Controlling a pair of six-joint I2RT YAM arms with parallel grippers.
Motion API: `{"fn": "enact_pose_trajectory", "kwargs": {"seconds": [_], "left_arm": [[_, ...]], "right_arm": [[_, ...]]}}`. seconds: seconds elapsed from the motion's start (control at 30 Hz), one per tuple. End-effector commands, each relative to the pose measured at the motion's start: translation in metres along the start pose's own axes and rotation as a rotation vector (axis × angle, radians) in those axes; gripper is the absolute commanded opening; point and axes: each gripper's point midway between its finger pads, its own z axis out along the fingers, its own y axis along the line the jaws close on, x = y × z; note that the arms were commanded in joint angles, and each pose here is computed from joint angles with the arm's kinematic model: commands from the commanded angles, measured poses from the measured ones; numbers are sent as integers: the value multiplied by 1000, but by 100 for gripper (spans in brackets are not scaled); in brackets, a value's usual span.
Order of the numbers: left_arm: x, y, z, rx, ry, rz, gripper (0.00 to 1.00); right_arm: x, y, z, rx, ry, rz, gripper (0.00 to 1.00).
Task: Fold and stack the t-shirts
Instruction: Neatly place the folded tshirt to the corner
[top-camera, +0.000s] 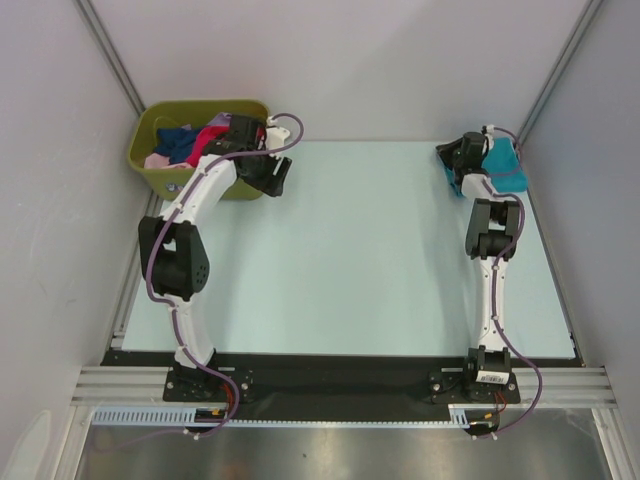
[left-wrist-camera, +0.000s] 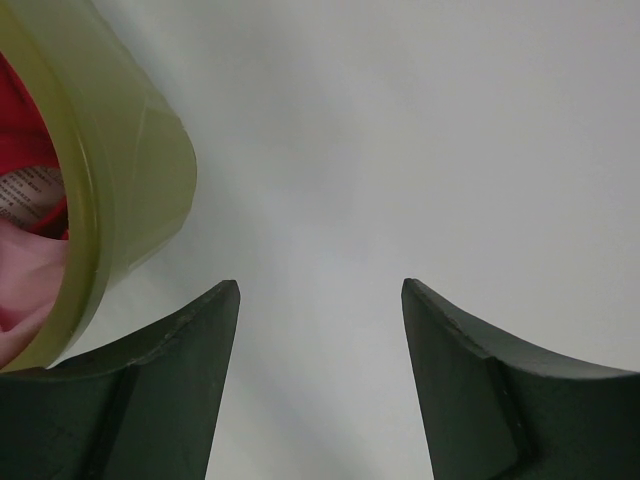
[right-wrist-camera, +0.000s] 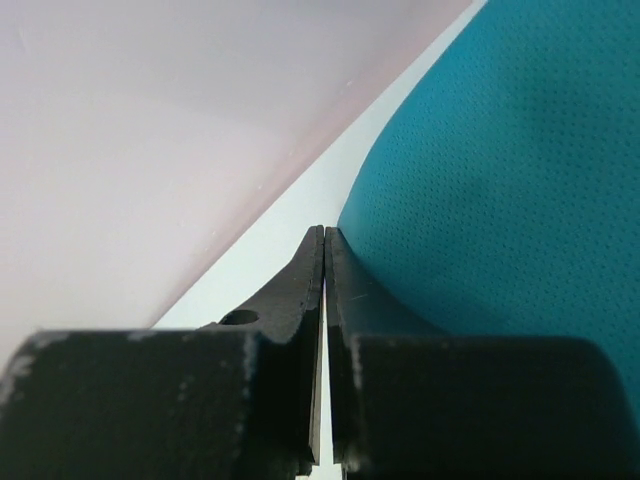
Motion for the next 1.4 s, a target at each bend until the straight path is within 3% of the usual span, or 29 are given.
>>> {"fn": "enact_pose_trajectory", "kwargs": {"seconds": [0.0,0.17,0.23,0.27,0.3,0.33,0.4,0.47,0.77,1.13,1.37], "left_arm": [[-10,4,-18,-3,-44,21,72],[-14,2,-24,0,-58,22,72],[-17,2,-28,-2,-68,25,72],[-16,1,-29,1,-69,23,72],[-17,0,-30,4,-74,24,72],[-18,-1,-33,7,-79,24,72],[-18,-3,-33,14,-83,24,72],[-19,-3,-35,15,-93,21,72],[-19,-6,-40,19,-99,19,72],[-18,0,-41,-6,-91,31,72],[-17,0,-44,-6,-90,34,72]], "right_arm": [[-35,33,-3,-72,-80,3,0],[-73,97,-29,-193,-92,-46,0],[-75,96,-42,-184,-71,-59,0],[-99,126,-66,-219,-107,-71,0],[-103,127,-76,-227,-125,-69,0],[-84,87,-79,-151,-88,-38,0],[-98,94,-108,-157,-137,-29,0],[-83,61,-118,-70,-110,-13,0],[-22,-13,-113,57,3,101,0],[36,-20,-92,43,86,171,0],[27,-4,-84,34,79,160,0]]}}
